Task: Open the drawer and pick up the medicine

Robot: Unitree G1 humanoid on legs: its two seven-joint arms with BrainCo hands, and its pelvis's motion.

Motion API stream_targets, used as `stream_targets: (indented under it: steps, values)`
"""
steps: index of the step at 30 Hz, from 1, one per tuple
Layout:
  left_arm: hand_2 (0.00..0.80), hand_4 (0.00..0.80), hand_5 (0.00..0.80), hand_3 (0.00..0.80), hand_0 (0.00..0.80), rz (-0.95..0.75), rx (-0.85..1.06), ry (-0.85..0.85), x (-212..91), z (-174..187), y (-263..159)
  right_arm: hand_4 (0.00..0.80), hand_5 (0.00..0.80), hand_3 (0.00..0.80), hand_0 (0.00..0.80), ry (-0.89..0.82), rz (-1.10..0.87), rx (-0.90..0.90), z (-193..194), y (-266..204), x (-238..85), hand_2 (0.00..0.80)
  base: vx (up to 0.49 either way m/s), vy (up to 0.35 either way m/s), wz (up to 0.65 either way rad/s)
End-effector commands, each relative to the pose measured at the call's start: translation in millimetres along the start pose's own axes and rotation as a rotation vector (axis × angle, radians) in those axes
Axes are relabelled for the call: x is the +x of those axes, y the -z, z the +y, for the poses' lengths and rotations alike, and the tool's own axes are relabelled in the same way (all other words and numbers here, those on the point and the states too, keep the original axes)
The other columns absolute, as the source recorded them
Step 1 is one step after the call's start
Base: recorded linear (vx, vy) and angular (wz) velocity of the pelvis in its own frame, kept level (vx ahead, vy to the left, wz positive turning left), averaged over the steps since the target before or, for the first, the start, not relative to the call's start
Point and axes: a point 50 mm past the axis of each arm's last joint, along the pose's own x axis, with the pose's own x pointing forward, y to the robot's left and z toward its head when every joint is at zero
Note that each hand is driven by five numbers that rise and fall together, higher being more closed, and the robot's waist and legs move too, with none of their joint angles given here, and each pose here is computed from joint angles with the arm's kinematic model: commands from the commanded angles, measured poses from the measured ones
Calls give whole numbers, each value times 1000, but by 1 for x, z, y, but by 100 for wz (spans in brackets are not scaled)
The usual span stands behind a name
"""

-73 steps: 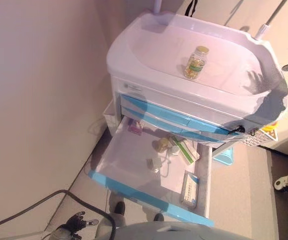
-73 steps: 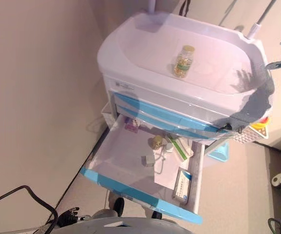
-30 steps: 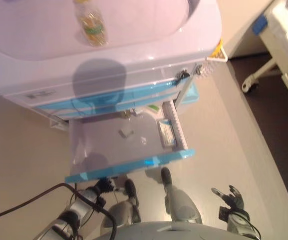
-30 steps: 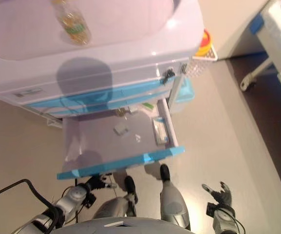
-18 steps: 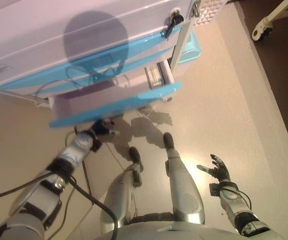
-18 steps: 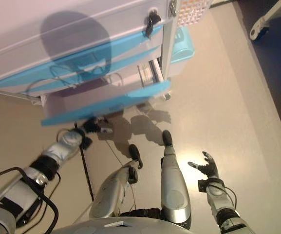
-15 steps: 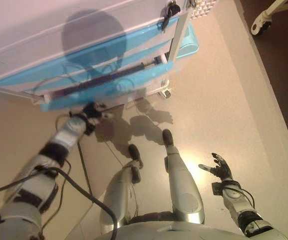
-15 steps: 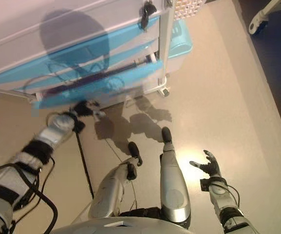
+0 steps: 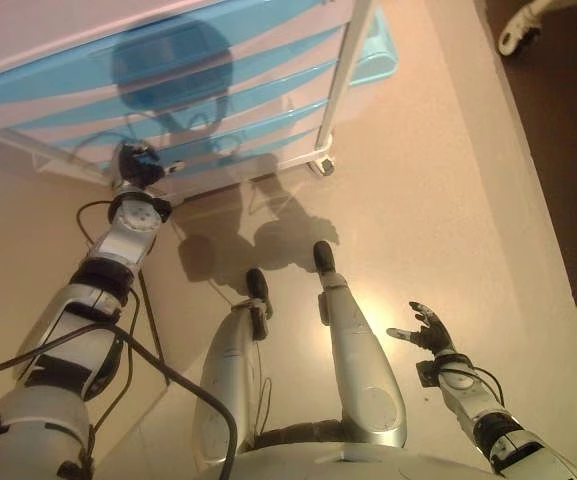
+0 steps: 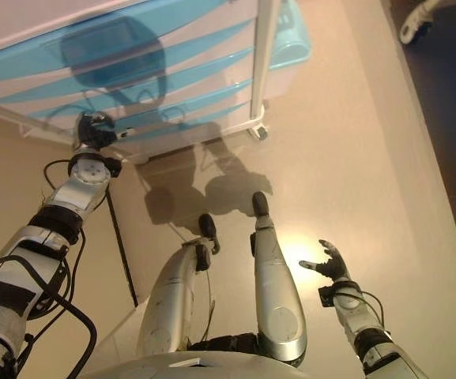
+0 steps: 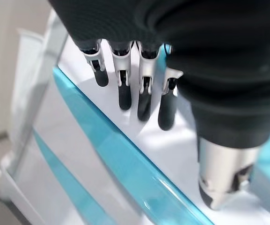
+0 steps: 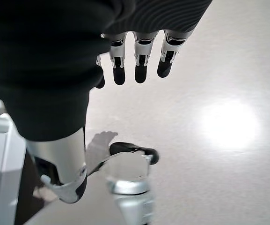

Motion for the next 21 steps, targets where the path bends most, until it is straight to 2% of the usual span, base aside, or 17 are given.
stream_targets:
  steps: [1, 5, 9, 14, 21]
  values:
    - [0, 0, 0, 0, 0, 82, -115, 165, -28, -21, 35, 0, 0, 0, 0, -16, 1, 18, -1, 5, -4, 0, -4, -34, 17]
    - [0, 0, 0, 0, 0, 292, -207, 384, -94, -64, 96, 0, 0, 0, 0, -68, 38, 28, 1, 14, -6, 0, 18, -34, 12]
    - [0, 0, 0, 0, 0, 504, -263, 456, -151, -83, 142, 0, 0, 0, 0, -116, 103, 5, 4, 30, -11, 0, 28, -59, 25]
    - [0, 0, 0, 0, 0, 694, -236, 445, -199, -80, 179, 0, 0, 0, 0, -181, 200, -24, 12, 50, -19, 0, 34, -42, 26]
    - [0, 0, 0, 0, 0, 808, -240, 546, -247, -88, 195, 0, 0, 0, 0, -238, 358, 30, 27, 80, -39, 0, 66, -6, 18]
